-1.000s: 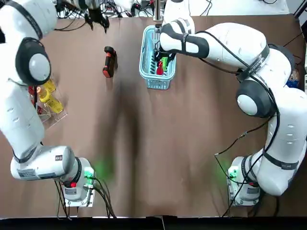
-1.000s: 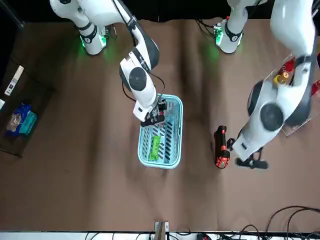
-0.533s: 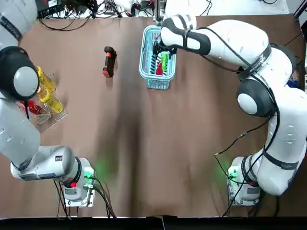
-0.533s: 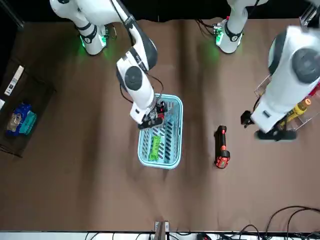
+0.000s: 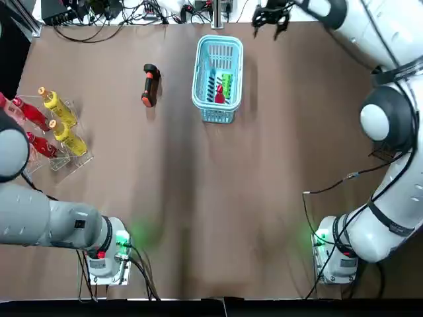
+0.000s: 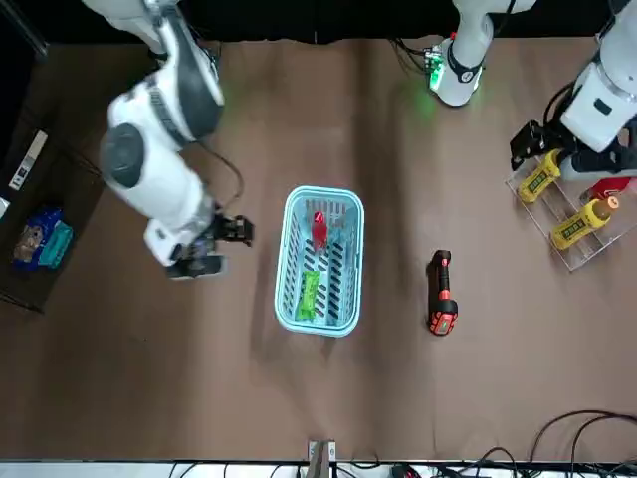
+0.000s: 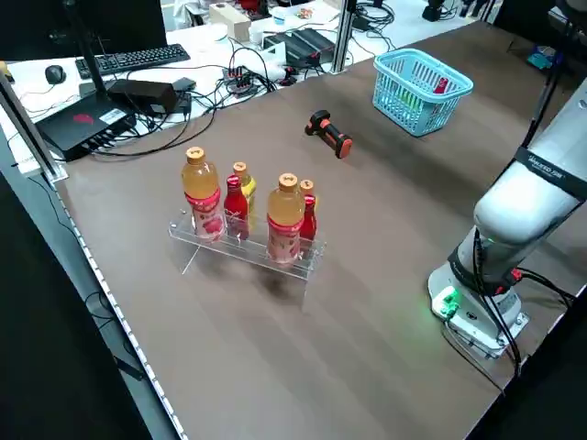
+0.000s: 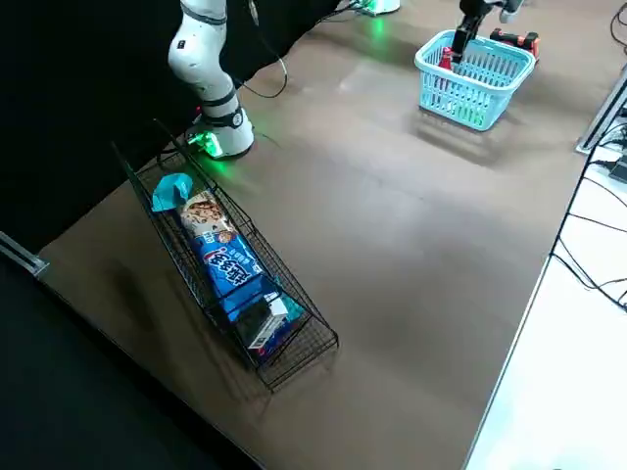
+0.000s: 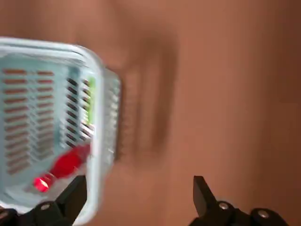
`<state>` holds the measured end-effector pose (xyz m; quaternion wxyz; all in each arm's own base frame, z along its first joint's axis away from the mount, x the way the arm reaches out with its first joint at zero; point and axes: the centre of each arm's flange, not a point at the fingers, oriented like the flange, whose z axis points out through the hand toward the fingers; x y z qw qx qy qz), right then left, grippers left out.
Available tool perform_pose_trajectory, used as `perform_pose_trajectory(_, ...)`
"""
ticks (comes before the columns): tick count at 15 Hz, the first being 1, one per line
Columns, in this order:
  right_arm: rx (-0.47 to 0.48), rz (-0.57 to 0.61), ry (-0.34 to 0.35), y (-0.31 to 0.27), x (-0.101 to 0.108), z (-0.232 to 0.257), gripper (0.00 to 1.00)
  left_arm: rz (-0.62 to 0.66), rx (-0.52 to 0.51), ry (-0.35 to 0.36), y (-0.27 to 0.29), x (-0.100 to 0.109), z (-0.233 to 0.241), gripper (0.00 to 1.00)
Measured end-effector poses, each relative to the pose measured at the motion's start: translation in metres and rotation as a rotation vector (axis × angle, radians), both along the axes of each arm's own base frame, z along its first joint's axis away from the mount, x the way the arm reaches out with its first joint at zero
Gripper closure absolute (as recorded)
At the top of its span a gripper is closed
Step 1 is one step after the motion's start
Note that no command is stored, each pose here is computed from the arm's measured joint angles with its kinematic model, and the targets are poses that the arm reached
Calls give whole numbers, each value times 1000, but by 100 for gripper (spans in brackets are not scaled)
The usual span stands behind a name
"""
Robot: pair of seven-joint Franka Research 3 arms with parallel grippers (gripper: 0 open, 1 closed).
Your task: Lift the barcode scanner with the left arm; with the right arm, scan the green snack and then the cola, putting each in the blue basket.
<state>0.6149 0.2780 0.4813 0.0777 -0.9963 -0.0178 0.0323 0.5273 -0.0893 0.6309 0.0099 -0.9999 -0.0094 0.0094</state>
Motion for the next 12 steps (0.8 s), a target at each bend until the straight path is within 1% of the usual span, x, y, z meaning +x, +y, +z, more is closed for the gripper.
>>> perform_pose_trajectory(2,-20,27,52,-54,5,11,0,-18,1,1,0,-4,-3,0)
perform_pose_trajectory(4,-40,-3,54,-115,13,27,0,-37,1,7,0,-3,-8,0)
perform_pose_trajectory(5,-52,-15,59,-141,13,36,0,-41,2,10,0,-3,-10,0)
perform_pose_trajectory(6,-78,-3,59,-179,6,57,0,-48,2,12,0,-2,-12,0)
perform_pose_trajectory(9,-82,42,24,-214,-11,91,0,-47,1,6,-1,-1,-12,0)
perform_pose_trajectory(12,-71,74,7,-238,-41,110,0,-49,0,3,-1,-1,-11,0)
